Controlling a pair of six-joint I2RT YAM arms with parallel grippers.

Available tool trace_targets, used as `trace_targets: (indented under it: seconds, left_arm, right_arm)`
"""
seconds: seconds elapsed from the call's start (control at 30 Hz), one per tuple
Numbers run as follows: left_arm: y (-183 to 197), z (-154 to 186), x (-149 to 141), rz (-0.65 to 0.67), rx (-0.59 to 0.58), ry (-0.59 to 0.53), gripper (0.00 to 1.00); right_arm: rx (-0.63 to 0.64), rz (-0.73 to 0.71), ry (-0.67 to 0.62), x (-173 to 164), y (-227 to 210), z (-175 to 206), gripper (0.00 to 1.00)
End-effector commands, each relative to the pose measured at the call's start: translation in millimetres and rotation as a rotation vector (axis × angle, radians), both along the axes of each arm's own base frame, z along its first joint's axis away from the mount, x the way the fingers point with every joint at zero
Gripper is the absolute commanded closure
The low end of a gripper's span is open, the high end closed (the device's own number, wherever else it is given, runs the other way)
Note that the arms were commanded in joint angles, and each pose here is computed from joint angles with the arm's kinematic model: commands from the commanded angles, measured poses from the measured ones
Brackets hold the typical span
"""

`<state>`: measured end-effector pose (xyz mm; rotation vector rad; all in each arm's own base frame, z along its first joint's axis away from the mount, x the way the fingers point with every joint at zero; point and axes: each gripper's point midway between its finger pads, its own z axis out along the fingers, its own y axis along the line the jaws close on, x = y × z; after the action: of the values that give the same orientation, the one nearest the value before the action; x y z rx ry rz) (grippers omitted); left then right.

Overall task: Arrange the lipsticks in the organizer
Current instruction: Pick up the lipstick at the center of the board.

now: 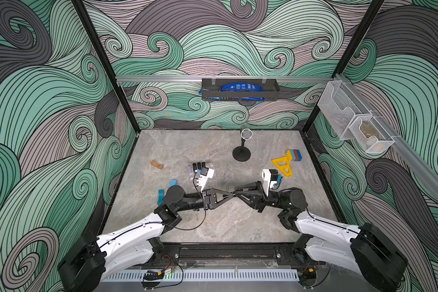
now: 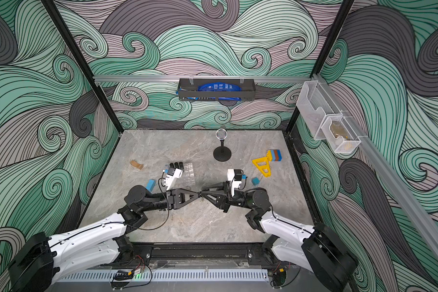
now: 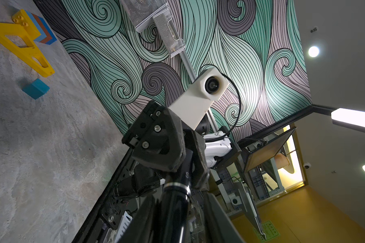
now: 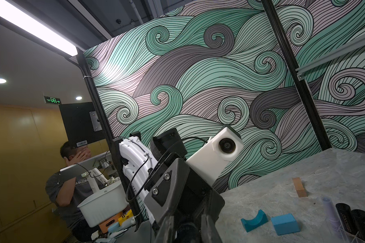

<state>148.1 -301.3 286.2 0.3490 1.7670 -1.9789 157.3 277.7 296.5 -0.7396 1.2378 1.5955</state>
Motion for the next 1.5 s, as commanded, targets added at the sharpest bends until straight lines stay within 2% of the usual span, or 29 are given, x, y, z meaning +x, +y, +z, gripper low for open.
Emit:
trace_targets:
  seconds: [0.0, 0.13, 0.23, 0.3, 0.4, 0.47, 0.53, 0.63, 0.7, 0.73, 0.83, 0.93, 1.0, 1.17, 1.47]
  left_arm:
    - [2, 21, -6, -0.012, -0.055, -0.069, 0.69]
    - [7, 18, 2, 0.054, -0.065, -0.073, 0.78]
    - [9, 16, 3, 0.069, -0.057, -0.080, 0.81]
    - [8, 15, 4, 0.069, -0.051, -0.085, 0.82]
    - [9, 17, 4, 0.076, -0.050, -0.119, 0.84]
    - [12, 17, 6, 0.100, -0.040, -0.156, 0.85]
    - [16, 10, 9, 0.144, 0.013, -0.218, 0.86]
    - [26, -20, 26, 0.264, 0.205, -0.304, 0.86]
    - [36, -35, 38, 0.349, 0.337, -0.426, 0.86]
    - [41, -39, 46, 0.402, 0.384, -0.468, 0.87]
    - [47, -44, 61, 0.503, 0.402, -0.596, 0.88]
    - [46, -39, 67, 0.554, 0.347, -0.645, 0.88]
    - [44, -36, 67, 0.551, 0.323, -0.634, 0.88]
    - [41, -37, 63, 0.513, 0.326, -0.602, 0.88]
    - [49, -42, 64, 0.543, 0.344, -0.580, 0.88]
  right_arm:
    - [0.031, -0.004, -0.021, 0, 0, 10, 0.91]
    - [0.032, 0.005, -0.011, 0, 1, 9, 0.87]
    - [0.033, 0.012, 0.006, 1, 2, 10, 0.83]
    - [0.038, 0.014, 0.023, 2, 2, 12, 0.76]
    - [0.056, 0.003, 0.069, 6, 1, 16, 0.60]
    - [0.055, -0.023, 0.155, 16, -1, 15, 0.52]
    - [0.010, -0.076, 0.322, 36, 0, 2, 0.49]
    - [-0.096, -0.139, 0.581, 60, 1, -23, 0.49]
    - [-0.195, -0.205, 0.762, 70, 0, -53, 0.49]
    - [-0.235, -0.223, 0.813, 72, 0, -62, 0.49]
    - [-0.308, -0.211, 0.946, 68, 4, -78, 0.49]
    - [-0.383, -0.164, 1.008, 63, 17, -86, 0.49]
    - [-0.405, -0.134, 1.013, 62, 23, -86, 0.49]
    - [-0.349, -0.106, 1.010, 68, 31, -76, 0.53]
    - [-0.288, -0.081, 1.095, 78, 45, -77, 0.53]
